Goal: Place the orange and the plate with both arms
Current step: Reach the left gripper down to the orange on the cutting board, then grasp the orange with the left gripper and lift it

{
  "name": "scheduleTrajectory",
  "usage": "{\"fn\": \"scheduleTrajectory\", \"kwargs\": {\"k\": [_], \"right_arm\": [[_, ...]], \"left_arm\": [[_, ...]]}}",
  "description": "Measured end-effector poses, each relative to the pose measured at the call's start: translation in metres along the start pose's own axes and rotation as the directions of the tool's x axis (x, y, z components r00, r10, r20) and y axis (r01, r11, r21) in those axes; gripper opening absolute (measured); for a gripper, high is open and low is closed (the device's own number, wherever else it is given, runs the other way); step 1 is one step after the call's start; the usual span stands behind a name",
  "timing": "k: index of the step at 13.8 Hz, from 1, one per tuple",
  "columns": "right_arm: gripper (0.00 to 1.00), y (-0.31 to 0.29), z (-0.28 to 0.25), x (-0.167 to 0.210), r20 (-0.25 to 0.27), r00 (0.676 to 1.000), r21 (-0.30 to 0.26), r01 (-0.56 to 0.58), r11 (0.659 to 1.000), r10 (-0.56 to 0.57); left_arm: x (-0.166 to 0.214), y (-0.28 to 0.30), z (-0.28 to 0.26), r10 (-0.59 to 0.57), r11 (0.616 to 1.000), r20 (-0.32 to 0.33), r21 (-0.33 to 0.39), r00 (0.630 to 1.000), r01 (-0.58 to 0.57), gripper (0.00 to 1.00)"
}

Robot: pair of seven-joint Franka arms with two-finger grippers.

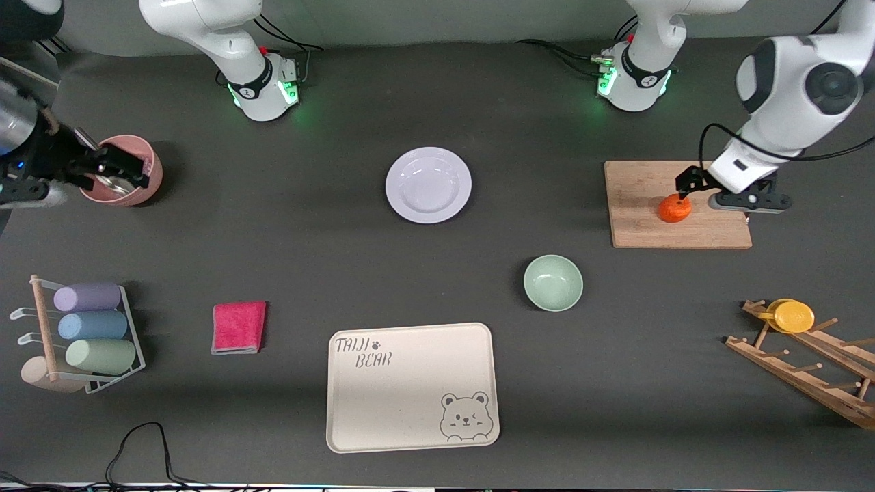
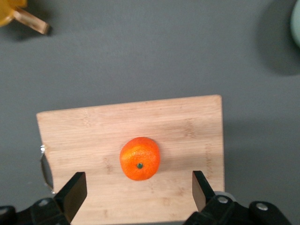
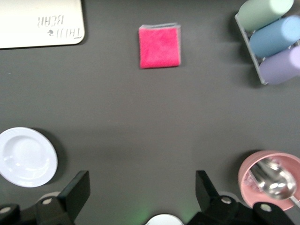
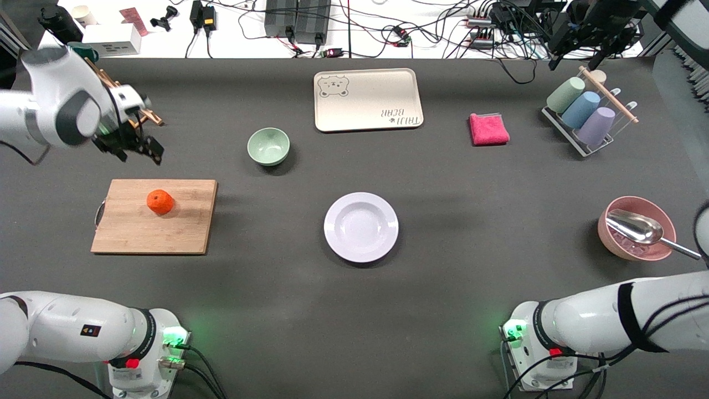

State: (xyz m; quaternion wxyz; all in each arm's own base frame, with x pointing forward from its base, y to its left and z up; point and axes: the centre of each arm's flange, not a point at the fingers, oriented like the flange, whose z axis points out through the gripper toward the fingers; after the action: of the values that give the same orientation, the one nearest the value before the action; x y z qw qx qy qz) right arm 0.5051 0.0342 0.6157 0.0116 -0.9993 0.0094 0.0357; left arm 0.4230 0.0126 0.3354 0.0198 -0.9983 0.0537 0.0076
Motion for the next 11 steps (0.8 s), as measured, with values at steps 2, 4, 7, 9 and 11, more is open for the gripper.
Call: {"fn": "scheduleTrajectory", "kwargs": {"k": [2, 4, 7, 9, 11], "right_arm": [[1.00, -0.025, 0.001, -0.026, -0.016, 1.000, 0.011, -0.017, 1.000, 0.018], [1.00, -0.039, 0.011, -0.045, -0.031, 0.999, 0.022, -0.032, 0.999, 0.032], [1.00, -0.039, 0.039, -0.071, -0.036, 0.998, 0.038, -0.050, 0.998, 0.051], [1.00, -0.040, 0.057, -0.088, -0.030, 0.998, 0.046, -0.062, 0.997, 0.064], [1.00, -0.050, 0.064, -0.102, -0.021, 0.998, 0.046, -0.061, 0.997, 0.062]], "left_arm": [[-0.004, 0.000, 0.030, 0.002, 1.000, -0.005, 0.004, 1.000, -0.002, 1.00], [-0.001, -0.002, 0.054, 0.001, 1.000, 0.009, 0.008, 1.000, -0.001, 1.00], [-0.003, -0.007, 0.081, -0.011, 1.000, 0.043, 0.011, 0.999, 0.010, 1.00], [-0.006, -0.011, 0.094, -0.019, 1.000, 0.039, 0.012, 0.999, 0.019, 1.00], [-0.011, -0.013, 0.109, -0.026, 1.000, 0.032, 0.012, 0.999, 0.025, 1.00]]}}
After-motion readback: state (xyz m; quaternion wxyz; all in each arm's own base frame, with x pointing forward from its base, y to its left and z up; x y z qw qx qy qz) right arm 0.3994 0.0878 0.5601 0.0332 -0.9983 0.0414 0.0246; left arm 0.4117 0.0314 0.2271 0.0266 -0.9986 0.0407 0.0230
